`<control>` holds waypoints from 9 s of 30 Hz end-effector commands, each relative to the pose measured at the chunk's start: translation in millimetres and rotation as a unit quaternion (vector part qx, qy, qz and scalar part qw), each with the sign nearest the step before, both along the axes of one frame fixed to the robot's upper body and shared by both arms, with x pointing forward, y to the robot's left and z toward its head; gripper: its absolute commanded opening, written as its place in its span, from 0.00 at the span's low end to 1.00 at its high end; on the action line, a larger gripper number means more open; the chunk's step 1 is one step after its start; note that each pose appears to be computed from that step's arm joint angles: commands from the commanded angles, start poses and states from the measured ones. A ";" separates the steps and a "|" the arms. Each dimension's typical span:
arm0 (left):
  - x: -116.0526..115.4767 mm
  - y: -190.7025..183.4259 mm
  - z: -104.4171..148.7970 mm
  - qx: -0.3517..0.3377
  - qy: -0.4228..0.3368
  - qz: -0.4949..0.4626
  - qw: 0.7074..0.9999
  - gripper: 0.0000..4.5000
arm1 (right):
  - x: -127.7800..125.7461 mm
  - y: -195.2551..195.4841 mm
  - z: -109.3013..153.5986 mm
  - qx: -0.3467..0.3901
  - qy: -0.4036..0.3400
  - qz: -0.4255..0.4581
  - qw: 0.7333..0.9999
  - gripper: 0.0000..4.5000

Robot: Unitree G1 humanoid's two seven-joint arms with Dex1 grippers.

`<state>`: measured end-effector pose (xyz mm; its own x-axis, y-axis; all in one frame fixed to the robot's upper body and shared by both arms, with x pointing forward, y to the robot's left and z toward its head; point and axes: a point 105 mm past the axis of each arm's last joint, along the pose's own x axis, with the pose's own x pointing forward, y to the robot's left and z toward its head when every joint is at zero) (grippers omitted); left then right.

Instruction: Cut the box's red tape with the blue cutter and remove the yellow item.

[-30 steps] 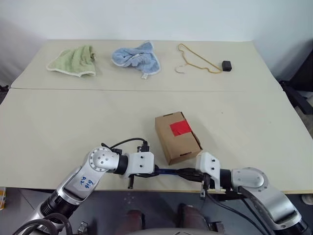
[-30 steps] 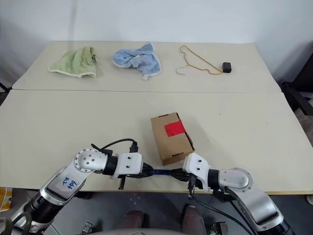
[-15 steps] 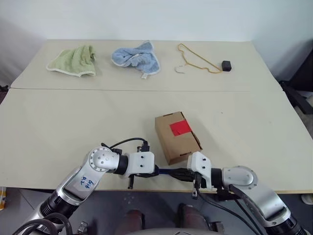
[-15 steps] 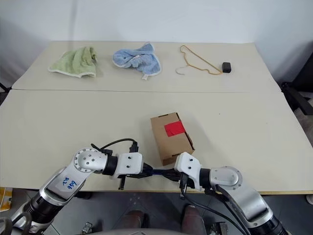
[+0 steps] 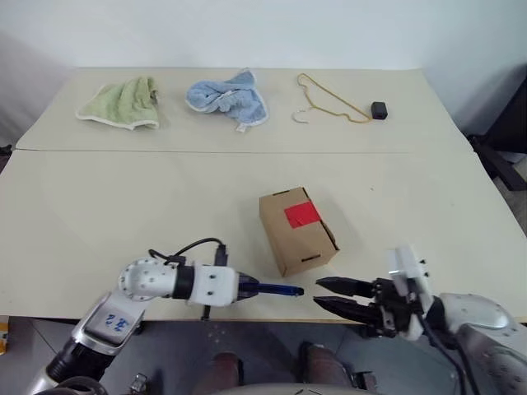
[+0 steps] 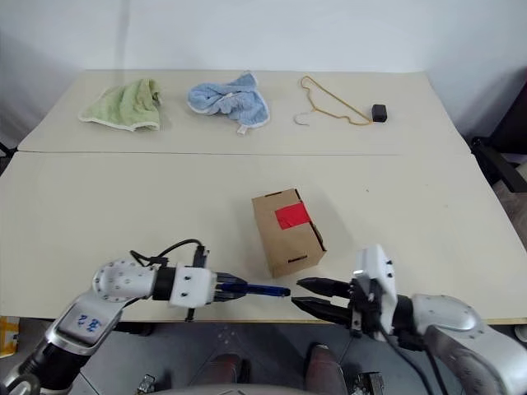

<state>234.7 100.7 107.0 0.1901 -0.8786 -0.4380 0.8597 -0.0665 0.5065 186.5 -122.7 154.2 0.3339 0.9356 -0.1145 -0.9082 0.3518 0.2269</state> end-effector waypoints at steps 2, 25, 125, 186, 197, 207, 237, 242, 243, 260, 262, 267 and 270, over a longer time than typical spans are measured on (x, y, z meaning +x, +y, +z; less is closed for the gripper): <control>-7.4 -1.9 26.5 -0.056 -0.085 -0.051 0.993 0.10 | -0.1 -11.9 13.2 -0.013 0.095 -0.082 0.992 0.66; 10.9 -42.8 49.9 -0.103 -0.164 -0.091 0.977 0.10 | 24.9 26.4 10.6 0.024 0.253 -0.150 0.956 0.74; 94.6 -58.5 57.9 -0.197 0.153 0.073 0.966 0.00 | 89.0 -53.0 128.8 -0.188 0.049 -0.242 0.951 0.03; 96.7 -64.5 26.4 -0.132 0.189 0.125 0.965 0.00 | 117.9 -32.4 111.7 -0.240 0.067 -0.193 0.949 0.03; 96.8 -64.1 26.0 -0.128 0.186 0.128 0.966 0.00 | 110.4 -23.0 109.4 -0.234 0.074 -0.165 0.955 0.03; 94.8 -69.2 17.5 -0.109 0.177 0.131 0.969 0.00 | 108.5 -11.0 110.6 -0.249 0.092 -0.138 0.954 0.03; 94.7 -77.4 -2.4 -0.092 0.195 0.155 0.964 0.00 | 91.7 -1.7 104.5 -0.302 0.197 -0.094 0.928 0.03; 93.6 -77.1 -4.4 -0.091 0.197 0.157 0.964 0.00 | 84.8 -5.3 100.1 -0.312 0.214 -0.080 0.922 0.03; 93.4 -77.1 -4.5 -0.091 0.198 0.158 0.963 0.00 | 83.7 -5.9 99.3 -0.313 0.217 -0.078 0.921 0.03; 92.8 -75.3 -4.9 -0.086 0.199 0.161 0.963 0.00 | 62.0 -19.1 89.2 -0.332 0.251 -0.051 0.908 0.03; 93.2 -74.6 -5.0 -0.086 0.199 0.162 0.963 0.00 | 57.0 -22.2 88.1 -0.336 0.256 -0.048 0.905 0.03; 93.7 -73.9 -4.8 -0.086 0.198 0.163 0.963 0.00 | 53.1 -29.8 86.7 -0.338 0.258 -0.059 0.903 0.03; 94.2 -71.7 -3.5 -0.086 0.192 0.162 0.964 0.00 | 56.6 -31.2 91.1 -0.315 0.237 -0.076 0.916 0.03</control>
<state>331.0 18.5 150.5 0.3284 -0.9155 -0.2324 0.9336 0.2773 0.2267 254.1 -168.4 234.7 0.2648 0.4945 -0.8279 -0.6311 0.7380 0.2390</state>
